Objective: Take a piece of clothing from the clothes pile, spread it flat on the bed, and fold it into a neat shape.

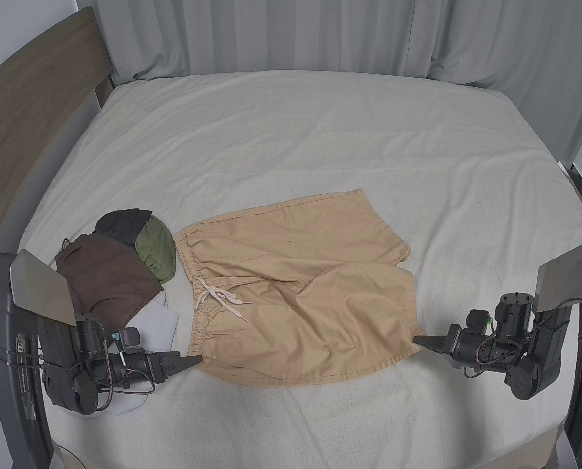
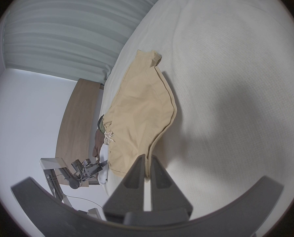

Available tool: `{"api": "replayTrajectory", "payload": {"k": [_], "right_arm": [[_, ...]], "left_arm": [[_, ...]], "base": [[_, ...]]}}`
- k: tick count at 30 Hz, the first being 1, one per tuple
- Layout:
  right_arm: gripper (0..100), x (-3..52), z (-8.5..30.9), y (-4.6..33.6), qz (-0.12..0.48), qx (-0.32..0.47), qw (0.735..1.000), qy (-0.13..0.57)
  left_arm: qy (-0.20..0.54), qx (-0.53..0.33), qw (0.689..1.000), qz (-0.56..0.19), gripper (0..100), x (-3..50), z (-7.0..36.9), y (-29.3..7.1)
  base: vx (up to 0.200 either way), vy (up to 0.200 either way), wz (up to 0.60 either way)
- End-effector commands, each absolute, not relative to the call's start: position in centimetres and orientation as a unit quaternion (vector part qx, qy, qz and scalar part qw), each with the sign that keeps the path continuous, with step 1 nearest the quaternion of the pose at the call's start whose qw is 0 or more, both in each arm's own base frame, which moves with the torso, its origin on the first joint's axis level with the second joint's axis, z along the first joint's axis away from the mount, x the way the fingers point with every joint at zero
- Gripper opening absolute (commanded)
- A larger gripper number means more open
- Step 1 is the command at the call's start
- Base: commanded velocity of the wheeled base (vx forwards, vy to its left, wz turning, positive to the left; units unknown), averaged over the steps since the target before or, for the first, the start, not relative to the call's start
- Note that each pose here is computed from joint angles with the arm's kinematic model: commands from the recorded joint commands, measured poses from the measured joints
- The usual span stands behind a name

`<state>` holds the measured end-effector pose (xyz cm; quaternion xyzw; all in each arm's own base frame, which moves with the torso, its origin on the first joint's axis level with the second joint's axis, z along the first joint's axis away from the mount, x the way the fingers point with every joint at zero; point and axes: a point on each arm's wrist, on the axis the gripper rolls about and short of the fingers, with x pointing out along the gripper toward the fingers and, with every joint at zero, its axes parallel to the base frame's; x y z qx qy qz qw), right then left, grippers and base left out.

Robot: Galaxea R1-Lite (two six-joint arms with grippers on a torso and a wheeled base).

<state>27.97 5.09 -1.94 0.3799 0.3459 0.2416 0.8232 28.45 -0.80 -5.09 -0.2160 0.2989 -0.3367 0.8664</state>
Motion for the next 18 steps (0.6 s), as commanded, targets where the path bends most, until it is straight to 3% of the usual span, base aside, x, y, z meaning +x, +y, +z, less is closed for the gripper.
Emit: {"api": "replayTrajectory", "payload": {"k": [1,18], "right_arm": [[0,28.0,-1.9,5.1,0.242,0.38,0.824,0.345],[0,28.0,-2.0,5.0,0.241,0.378,0.825,0.345]], "left_arm": [[0.31,-0.222,0.862,-0.333,100,28.7,-5.7,-1.7],[0.32,-0.231,0.863,-0.314,100,29.3,-6.3,-2.8]], "base": [[0.0,0.0,0.0],[0.0,0.0,0.0]]}}
